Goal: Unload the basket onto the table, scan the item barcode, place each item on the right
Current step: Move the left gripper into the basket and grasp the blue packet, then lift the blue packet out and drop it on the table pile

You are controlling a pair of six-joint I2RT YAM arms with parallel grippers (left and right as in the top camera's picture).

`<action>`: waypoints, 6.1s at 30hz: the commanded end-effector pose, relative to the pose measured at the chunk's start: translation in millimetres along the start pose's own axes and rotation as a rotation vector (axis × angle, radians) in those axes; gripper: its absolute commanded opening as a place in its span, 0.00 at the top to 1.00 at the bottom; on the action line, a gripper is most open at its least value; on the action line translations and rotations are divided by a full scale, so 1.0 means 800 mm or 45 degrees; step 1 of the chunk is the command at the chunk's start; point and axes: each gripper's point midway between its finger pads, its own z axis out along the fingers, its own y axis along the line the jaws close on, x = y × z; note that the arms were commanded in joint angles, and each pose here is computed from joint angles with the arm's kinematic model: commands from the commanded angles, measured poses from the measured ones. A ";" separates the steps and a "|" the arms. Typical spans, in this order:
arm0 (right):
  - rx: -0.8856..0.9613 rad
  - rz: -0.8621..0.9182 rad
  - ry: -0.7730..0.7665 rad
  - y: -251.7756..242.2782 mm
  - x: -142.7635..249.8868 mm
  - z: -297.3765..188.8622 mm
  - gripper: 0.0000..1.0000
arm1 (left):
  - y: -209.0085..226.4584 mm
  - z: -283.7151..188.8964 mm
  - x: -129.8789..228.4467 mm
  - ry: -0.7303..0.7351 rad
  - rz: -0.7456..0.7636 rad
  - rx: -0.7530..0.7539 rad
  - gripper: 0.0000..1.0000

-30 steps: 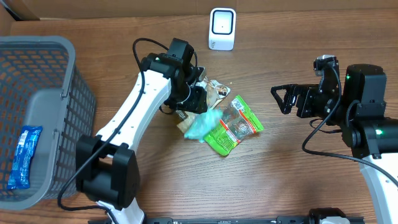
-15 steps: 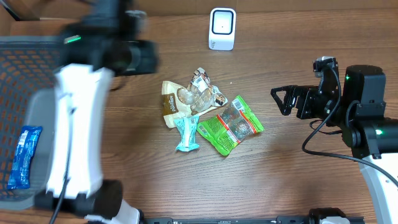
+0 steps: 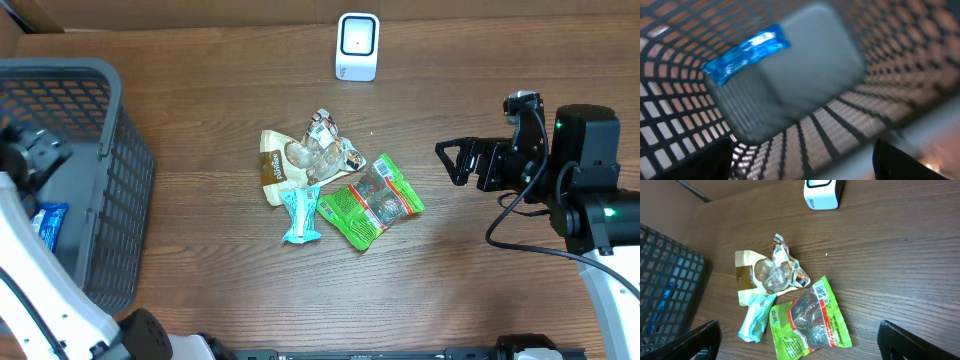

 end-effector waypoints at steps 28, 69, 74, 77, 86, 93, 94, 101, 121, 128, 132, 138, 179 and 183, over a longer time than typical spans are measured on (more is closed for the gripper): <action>0.012 0.045 0.084 -0.012 0.010 0.021 0.00 | 0.064 0.312 -0.007 -0.031 0.315 -0.185 0.20; 0.019 0.064 0.115 -0.014 0.018 0.020 0.00 | 0.087 0.399 0.018 0.078 0.415 -0.327 0.36; 0.020 0.067 0.119 -0.014 0.019 0.020 0.00 | 0.091 0.409 0.036 0.093 0.419 -0.328 0.54; 0.020 0.067 0.121 -0.014 0.019 0.020 0.00 | 0.095 0.417 0.054 0.115 0.427 -0.330 0.77; 0.022 0.072 0.130 -0.014 0.021 0.020 0.00 | 0.040 0.431 0.094 0.177 0.452 -0.026 0.96; 0.023 0.076 0.136 -0.014 0.023 0.020 0.00 | -0.067 0.401 0.084 0.149 0.567 0.288 0.96; 0.023 0.076 0.136 -0.014 0.023 0.020 0.00 | -0.077 0.395 0.080 0.143 0.584 0.300 0.96; 0.023 0.077 0.138 -0.014 0.024 0.020 0.00 | -0.139 0.348 0.044 0.081 0.681 0.373 0.78; 0.025 0.080 0.145 -0.015 0.025 0.020 0.00 | -0.081 0.375 0.067 0.162 0.873 0.092 0.10; 0.026 0.079 0.144 -0.015 0.025 0.020 0.00 | -0.063 0.392 0.082 0.236 0.878 0.008 0.27; 0.025 0.079 0.143 -0.015 0.024 0.020 0.00 | -0.058 0.403 0.097 0.299 0.819 -0.009 0.69; 0.025 0.079 0.142 -0.015 0.024 0.020 0.00 | -0.062 0.391 0.084 0.287 0.735 -0.016 0.96; 0.017 0.058 0.105 -0.013 0.015 0.021 0.00 | -0.367 -0.007 0.382 0.563 1.473 0.747 0.96; 0.017 0.059 0.107 -0.014 0.015 0.021 0.00 | -0.362 0.050 0.453 0.635 1.507 0.677 0.96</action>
